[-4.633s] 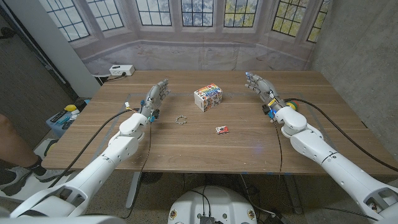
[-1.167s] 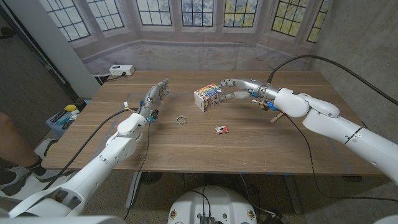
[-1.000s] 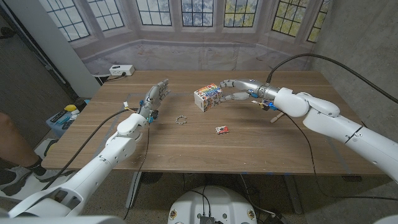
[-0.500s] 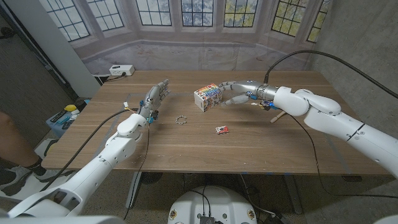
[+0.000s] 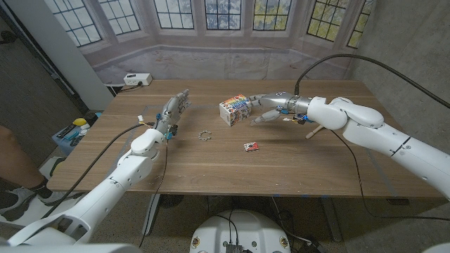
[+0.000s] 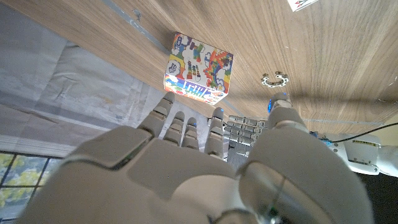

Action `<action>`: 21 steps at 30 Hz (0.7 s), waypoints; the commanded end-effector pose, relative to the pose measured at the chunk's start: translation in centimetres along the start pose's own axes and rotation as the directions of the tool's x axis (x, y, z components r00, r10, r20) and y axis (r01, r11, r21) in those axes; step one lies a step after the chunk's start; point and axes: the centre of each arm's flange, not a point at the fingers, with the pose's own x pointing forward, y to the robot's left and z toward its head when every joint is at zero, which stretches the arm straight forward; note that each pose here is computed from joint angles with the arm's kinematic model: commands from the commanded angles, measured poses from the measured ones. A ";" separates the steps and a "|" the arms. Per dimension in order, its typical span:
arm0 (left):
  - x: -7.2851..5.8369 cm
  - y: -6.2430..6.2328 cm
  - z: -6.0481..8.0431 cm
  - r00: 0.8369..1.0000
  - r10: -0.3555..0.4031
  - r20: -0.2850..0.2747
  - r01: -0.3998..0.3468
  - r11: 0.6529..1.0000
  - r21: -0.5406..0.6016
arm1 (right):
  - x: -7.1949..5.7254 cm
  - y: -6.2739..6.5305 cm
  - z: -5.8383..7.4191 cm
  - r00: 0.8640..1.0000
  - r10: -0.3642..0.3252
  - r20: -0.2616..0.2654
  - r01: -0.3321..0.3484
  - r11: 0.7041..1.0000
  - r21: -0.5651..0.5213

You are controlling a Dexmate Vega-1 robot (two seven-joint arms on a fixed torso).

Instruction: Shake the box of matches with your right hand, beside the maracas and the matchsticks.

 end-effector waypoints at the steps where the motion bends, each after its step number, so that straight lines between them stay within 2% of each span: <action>1: -0.3 0.3 -0.1 1.000 0.010 -0.004 -0.010 1.000 -0.004 | 0.5 0.3 0.1 0.997 0.070 0.021 -0.069 0.997 -0.044; 12: -0.5 0.5 0.1 1.000 0.018 -0.003 -0.018 1.000 0.001 | 1.0 1.0 0.6 0.989 0.147 0.016 -0.146 0.988 -0.049; 21: -0.5 0.3 0.5 1.000 0.008 0.009 -0.009 1.000 0.008 | 0.9 1.6 1.3 0.986 0.165 -0.010 -0.165 0.983 -0.076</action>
